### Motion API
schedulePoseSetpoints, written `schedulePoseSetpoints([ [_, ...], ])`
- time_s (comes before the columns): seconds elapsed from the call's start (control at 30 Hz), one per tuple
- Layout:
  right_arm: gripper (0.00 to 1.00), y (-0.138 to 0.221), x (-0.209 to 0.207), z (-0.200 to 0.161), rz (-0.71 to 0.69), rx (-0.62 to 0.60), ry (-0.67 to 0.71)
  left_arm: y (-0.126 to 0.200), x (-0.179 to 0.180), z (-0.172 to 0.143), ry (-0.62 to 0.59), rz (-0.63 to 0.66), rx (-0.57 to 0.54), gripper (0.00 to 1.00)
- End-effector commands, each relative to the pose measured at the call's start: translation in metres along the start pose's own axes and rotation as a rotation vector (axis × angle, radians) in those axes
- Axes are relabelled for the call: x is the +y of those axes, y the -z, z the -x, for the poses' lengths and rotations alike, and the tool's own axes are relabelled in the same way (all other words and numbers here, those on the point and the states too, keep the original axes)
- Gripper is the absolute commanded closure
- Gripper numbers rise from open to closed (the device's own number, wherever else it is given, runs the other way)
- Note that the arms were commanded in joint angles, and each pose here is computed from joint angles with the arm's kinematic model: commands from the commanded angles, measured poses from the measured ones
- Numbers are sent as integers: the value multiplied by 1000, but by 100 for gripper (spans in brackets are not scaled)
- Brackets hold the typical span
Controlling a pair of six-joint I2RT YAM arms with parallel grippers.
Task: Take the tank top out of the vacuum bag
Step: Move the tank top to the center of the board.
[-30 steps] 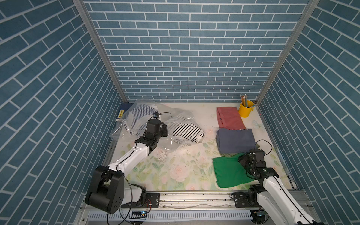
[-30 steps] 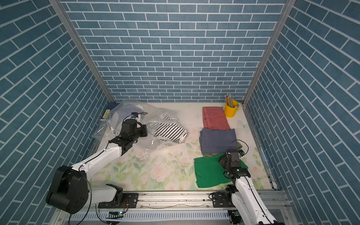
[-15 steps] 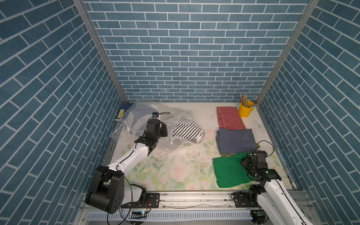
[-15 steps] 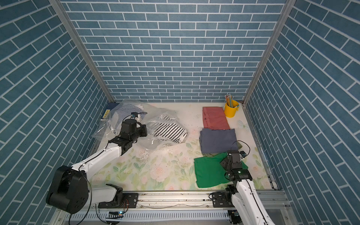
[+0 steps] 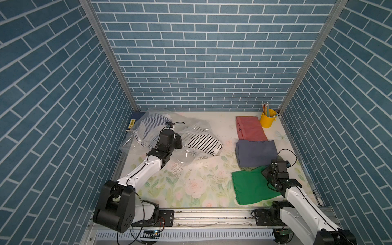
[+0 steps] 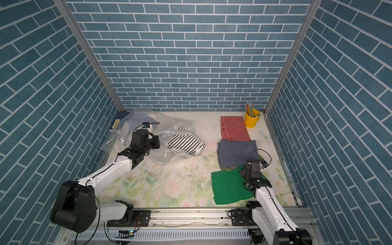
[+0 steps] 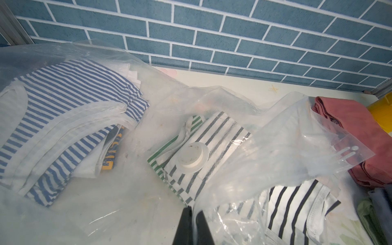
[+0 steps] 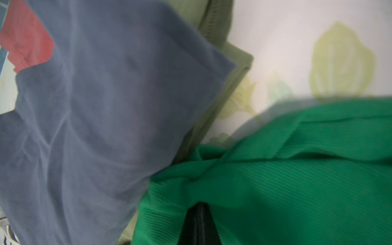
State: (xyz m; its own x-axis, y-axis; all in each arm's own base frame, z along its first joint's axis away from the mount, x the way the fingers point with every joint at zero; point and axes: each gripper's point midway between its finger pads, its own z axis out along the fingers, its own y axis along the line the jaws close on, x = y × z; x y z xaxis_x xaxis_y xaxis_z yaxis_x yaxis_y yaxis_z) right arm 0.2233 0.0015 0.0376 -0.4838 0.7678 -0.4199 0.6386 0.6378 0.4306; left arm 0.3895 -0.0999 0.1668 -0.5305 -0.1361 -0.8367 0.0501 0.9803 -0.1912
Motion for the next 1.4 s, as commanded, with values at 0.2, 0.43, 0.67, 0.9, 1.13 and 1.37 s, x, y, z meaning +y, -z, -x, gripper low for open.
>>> schedulePoseSetpoints([
  [0.2, 100, 13, -54, -37, -181, 117, -138, 6, 1, 22, 12, 0, -48, 100],
  [0.43, 100, 20, -6, -15, 15, 76, -104, 4, 1, 21, 12, -1, -40, 100],
  [0.67, 100, -3, 33, -2, 107, 85, -101, 5, 2, 21, 12, 3, -44, 100],
  [0.9, 100, -11, -23, -19, -158, 123, -89, 4, 3, 21, 11, 8, -43, 100],
  [1.13, 100, 11, -62, -34, -223, 100, -136, 4, 5, 24, 21, 10, -46, 100],
  [1.37, 100, 12, -39, -23, -114, 66, -89, 2, 3, 22, 34, -14, -38, 100],
])
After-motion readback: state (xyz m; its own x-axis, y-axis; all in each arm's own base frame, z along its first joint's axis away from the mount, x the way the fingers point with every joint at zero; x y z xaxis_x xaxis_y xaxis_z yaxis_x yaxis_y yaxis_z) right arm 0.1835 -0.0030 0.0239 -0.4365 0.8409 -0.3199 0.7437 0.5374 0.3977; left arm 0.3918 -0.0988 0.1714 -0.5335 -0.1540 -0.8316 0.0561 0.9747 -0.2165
